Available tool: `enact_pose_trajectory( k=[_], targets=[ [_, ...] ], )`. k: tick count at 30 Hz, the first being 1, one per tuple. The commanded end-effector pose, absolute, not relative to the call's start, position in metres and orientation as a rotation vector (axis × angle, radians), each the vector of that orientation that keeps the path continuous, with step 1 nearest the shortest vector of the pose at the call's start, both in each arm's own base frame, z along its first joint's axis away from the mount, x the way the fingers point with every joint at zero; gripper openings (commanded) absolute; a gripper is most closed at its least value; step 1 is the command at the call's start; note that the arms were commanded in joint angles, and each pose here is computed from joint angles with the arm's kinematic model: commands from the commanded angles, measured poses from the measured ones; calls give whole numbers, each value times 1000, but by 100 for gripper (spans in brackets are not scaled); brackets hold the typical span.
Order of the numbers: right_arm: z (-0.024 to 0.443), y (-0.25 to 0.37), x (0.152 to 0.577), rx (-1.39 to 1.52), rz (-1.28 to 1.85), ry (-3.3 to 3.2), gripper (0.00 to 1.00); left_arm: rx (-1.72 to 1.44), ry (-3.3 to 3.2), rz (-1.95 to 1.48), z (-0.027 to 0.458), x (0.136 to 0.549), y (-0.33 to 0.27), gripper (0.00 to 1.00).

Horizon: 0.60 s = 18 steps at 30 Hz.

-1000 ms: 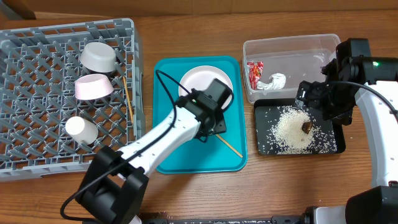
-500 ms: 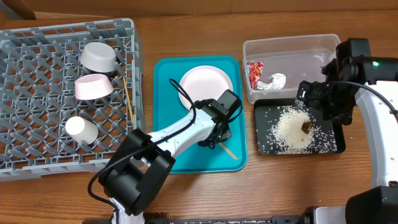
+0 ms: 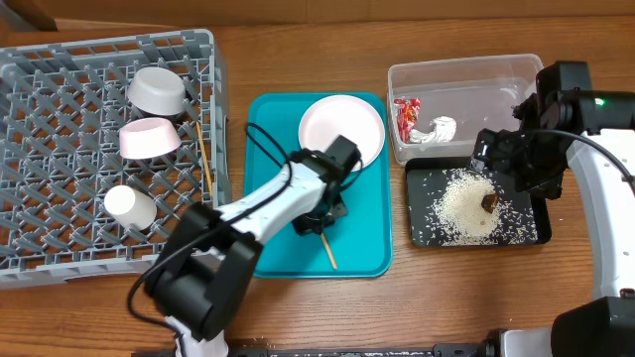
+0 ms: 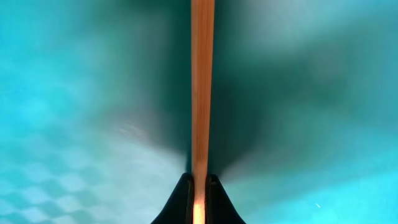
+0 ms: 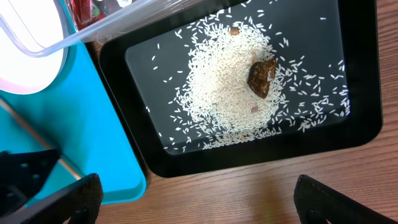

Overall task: Sort waste into correct bins and load items into the dishwasher
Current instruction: 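Grasp the remaining chopstick on the teal tray with the left gripper, then insert the chopstick into the dish rack beside the bowls with the left gripper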

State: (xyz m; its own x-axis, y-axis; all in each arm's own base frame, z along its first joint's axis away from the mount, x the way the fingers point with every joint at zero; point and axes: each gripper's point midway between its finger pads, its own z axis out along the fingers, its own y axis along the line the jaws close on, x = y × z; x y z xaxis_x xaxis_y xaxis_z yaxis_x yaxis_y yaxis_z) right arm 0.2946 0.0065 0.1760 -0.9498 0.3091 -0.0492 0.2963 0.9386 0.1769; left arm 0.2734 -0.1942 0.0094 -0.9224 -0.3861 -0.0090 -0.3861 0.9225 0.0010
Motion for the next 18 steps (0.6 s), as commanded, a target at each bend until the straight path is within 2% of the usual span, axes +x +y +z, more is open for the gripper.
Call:
enact_pose_trajectory(
  k=[1, 4, 5, 10, 18],
  targets=[
    [187, 4, 299, 470, 252, 2974, 100, -592, 2927, -51, 60, 294, -170, 4],
    [187, 4, 299, 470, 252, 2974, 100, -504, 2856, -84, 94, 307, -155, 4],
    [187, 4, 299, 470, 252, 2974, 100, -502, 2815, -86, 115, 312, -140, 4],
    [187, 5, 299, 470, 252, 2975, 100, -513, 2698, -54, 158, 329, -77, 4],
    [187, 5, 298, 471, 251, 2978, 100, -558, 2663, 70, 155, 349, 2, 4]
  ],
)
